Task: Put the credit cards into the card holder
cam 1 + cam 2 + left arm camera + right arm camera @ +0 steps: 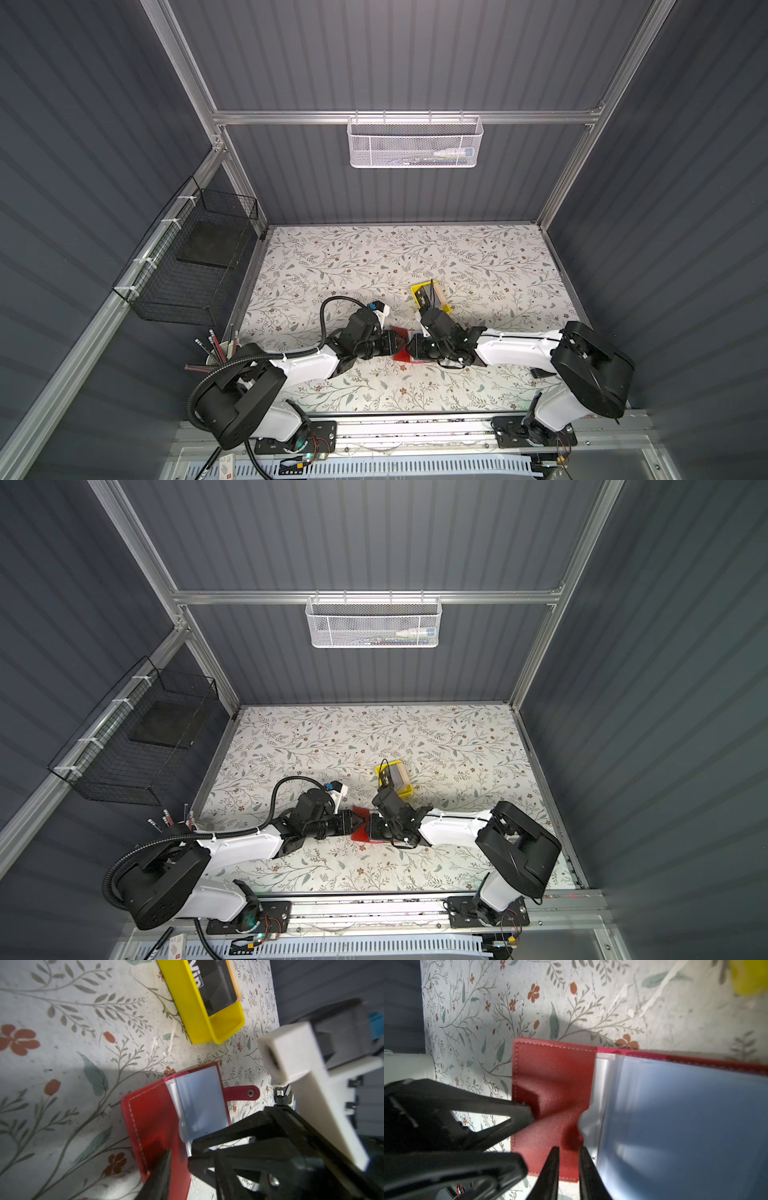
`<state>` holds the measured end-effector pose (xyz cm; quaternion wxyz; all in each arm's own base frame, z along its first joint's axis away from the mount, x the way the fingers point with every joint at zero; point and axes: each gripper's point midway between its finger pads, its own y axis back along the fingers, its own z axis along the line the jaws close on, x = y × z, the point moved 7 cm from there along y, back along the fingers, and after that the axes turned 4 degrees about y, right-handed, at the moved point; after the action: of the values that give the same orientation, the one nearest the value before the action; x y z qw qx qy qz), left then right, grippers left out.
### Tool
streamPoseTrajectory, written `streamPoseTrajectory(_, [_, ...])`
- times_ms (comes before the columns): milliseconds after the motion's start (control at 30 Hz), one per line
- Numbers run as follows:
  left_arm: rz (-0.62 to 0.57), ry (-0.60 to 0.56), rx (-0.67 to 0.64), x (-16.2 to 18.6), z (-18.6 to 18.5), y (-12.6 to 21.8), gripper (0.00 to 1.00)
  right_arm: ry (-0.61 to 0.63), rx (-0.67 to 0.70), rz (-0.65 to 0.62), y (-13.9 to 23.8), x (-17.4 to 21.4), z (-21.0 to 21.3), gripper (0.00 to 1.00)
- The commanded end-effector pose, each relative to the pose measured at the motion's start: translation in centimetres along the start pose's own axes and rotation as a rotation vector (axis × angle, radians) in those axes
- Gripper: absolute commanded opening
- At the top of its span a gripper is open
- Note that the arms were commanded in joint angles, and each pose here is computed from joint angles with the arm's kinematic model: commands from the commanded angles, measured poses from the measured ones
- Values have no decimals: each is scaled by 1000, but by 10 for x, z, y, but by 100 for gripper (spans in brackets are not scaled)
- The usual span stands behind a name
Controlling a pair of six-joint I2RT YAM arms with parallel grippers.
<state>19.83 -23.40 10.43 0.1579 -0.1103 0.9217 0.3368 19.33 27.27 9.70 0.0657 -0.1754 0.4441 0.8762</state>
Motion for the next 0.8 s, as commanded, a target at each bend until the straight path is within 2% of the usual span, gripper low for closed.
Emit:
streamPoseTrajectory(0, [-4, 14, -8, 1, 6, -1, 34, -2, 38, -10, 6, 3, -6, 22])
streamPoseTrajectory(200, [-6, 17, -30, 5, 12, 0, 32, 7, 71, -45, 21, 3, -10, 26])
streamPoseTrajectory(500, [-10, 15, -49, 4, 15, -1, 31, 21, 90, -165, 61, 6, -19, 46])
streamPoseTrajectory(600, [1, 18, -56, 6, 17, -4, 31, 9, 102, -225, 75, 5, -23, 59])
streamPoseTrajectory(667, [6, 22, -63, 8, 19, -4, 31, 5, 99, -261, 84, 4, -25, 72])
streamPoseTrajectory(733, [9, 29, -70, 9, 21, -4, 31, 5, 93, -292, 91, 2, -26, 92])
streamPoseTrajectory(767, [11, 28, -70, 9, 20, -4, 31, 5, 97, -298, 93, 2, -26, 99])
